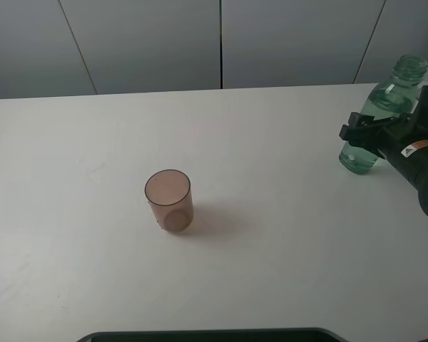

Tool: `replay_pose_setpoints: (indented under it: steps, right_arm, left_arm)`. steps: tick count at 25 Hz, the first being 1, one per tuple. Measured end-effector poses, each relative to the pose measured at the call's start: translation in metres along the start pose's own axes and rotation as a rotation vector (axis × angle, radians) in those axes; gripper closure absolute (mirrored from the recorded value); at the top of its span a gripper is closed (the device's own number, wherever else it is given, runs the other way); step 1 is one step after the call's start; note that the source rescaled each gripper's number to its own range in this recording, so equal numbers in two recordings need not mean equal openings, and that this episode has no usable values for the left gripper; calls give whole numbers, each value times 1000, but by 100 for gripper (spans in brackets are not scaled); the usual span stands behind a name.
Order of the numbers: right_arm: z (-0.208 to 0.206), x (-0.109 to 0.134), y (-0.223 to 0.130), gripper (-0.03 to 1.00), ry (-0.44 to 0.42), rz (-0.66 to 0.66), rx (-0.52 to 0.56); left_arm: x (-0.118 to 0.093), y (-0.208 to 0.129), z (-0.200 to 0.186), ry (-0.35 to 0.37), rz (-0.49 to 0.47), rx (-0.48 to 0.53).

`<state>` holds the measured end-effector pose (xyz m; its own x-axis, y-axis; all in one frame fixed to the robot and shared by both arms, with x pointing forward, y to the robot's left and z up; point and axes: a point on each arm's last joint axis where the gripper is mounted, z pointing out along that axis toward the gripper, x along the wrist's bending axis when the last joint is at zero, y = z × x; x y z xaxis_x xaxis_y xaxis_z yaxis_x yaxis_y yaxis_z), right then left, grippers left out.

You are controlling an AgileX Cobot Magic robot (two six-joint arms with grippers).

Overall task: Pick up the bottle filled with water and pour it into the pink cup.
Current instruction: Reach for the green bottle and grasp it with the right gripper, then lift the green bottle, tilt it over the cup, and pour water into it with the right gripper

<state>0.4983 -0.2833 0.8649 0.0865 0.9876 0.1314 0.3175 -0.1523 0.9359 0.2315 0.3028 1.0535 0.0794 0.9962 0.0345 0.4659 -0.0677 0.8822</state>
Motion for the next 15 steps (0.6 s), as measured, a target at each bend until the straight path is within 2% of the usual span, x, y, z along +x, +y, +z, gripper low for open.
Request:
replay_pose_setpoints:
  steps: [8, 15]
  right_arm:
    - [0, 1, -1, 89, 9, -68, 5]
    - [-2, 2, 3, 94, 19, -85, 11]
  left_arm:
    - [0, 0, 0, 0, 0, 0]
    - [0, 0, 0, 0, 0, 0]
